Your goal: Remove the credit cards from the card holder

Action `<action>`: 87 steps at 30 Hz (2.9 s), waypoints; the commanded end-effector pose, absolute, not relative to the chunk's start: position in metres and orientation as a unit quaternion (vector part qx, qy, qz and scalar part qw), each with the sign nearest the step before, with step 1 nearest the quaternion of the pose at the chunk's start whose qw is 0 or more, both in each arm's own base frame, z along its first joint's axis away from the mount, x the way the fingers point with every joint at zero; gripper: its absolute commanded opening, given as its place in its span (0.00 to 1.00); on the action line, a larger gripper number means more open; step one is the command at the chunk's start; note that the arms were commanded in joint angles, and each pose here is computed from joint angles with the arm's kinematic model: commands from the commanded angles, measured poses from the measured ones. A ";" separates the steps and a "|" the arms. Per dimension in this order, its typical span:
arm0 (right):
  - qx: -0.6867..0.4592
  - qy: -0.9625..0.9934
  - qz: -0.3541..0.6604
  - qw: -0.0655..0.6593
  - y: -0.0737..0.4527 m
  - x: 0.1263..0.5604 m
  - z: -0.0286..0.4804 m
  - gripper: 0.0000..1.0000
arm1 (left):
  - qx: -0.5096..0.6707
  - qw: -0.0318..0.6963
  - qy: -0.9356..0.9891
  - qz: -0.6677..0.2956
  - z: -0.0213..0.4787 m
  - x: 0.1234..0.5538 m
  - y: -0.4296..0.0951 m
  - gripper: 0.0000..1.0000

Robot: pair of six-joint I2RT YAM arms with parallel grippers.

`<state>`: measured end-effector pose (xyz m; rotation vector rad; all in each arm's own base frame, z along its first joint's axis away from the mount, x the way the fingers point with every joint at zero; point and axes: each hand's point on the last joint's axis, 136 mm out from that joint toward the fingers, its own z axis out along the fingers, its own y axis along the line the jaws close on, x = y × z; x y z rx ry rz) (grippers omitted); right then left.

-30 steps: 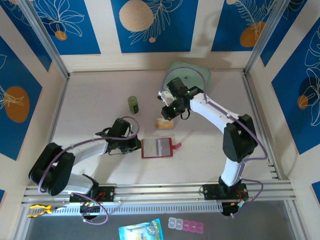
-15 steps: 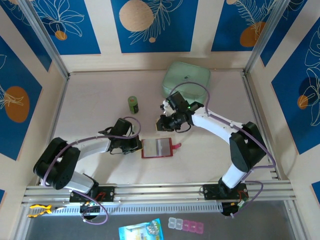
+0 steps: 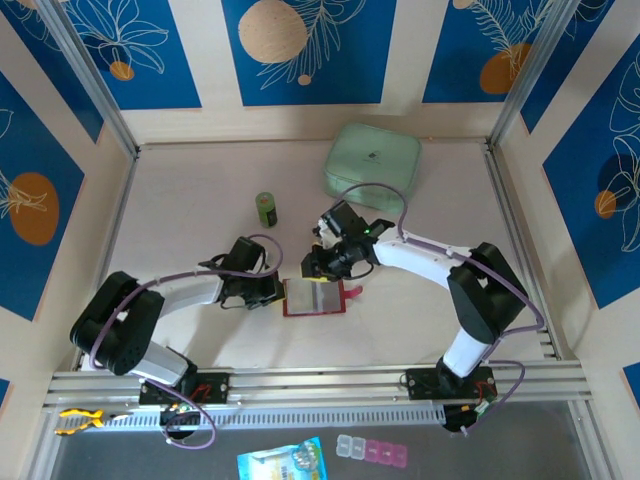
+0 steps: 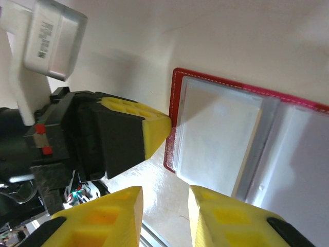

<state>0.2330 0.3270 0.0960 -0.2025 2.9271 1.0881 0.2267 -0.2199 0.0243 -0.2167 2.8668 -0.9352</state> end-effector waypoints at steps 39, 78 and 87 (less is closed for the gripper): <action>-0.041 0.958 0.282 -0.039 0.320 0.216 0.031 0.35 | -0.050 0.051 0.954 -0.292 0.024 0.227 -0.219 0.05; -0.005 0.939 0.339 -0.055 0.306 0.216 0.031 0.32 | -0.048 0.074 0.929 -0.360 0.066 0.239 -0.254 0.22; 0.010 0.929 0.363 -0.067 0.304 0.215 0.027 0.30 | -0.049 0.065 0.929 -0.361 0.057 0.235 -0.262 0.24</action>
